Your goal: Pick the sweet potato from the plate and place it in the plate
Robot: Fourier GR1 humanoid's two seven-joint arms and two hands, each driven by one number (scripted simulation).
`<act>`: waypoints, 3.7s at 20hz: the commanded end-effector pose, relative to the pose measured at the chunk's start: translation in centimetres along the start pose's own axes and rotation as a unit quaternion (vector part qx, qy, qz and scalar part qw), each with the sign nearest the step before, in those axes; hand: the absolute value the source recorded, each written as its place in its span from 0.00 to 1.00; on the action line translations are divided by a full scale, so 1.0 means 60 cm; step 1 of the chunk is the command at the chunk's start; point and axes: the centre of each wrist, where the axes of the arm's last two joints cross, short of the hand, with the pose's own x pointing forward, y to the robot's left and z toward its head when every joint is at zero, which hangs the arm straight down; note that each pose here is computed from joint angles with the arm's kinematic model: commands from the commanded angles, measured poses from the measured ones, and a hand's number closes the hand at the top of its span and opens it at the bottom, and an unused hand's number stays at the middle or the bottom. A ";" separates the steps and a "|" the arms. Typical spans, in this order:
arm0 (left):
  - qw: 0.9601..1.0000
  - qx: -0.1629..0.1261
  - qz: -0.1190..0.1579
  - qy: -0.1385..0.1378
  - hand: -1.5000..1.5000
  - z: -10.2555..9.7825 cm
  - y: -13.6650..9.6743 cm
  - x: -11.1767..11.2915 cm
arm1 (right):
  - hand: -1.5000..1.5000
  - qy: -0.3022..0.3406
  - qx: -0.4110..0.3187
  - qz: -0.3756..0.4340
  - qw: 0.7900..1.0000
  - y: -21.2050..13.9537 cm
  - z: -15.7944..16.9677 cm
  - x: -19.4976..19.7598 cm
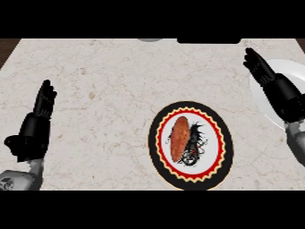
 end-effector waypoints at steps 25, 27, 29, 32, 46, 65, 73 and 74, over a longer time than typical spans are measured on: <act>0.986 -0.074 0.031 0.144 0.50 -0.031 0.024 -0.001 | 0.00 -0.025 0.085 0.075 0.993 0.085 0.051 -0.101; 0.987 -0.073 0.033 0.138 0.50 -0.041 0.013 -0.027 | 0.00 -0.024 0.100 0.084 0.991 0.118 0.064 -0.077; 0.986 -0.074 0.037 0.146 0.50 -0.025 0.005 -0.002 | 0.00 -0.008 0.113 0.092 0.989 0.115 0.072 -0.072; 0.987 -0.067 0.039 0.140 0.50 -0.052 0.020 -0.010 | 0.00 0.021 0.162 0.115 0.980 0.099 0.049 -0.066; 0.986 -0.080 0.039 0.141 0.50 -0.033 0.025 -0.020 | 0.00 0.096 0.242 0.258 0.931 0.175 0.014 -0.001; 0.985 -0.073 0.035 0.151 0.50 -0.060 0.002 0.000 | 0.00 0.130 0.266 0.298 0.908 0.241 -0.048 -0.006; 0.985 -0.073 0.032 0.154 0.50 -0.057 0.017 -0.021 | 1.00 0.113 0.356 0.322 0.870 0.300 -0.024 -0.043; 0.984 -0.073 0.047 0.154 0.50 -0.042 0.008 -0.020 | 1.00 0.098 0.349 0.312 0.878 0.281 -0.046 -0.051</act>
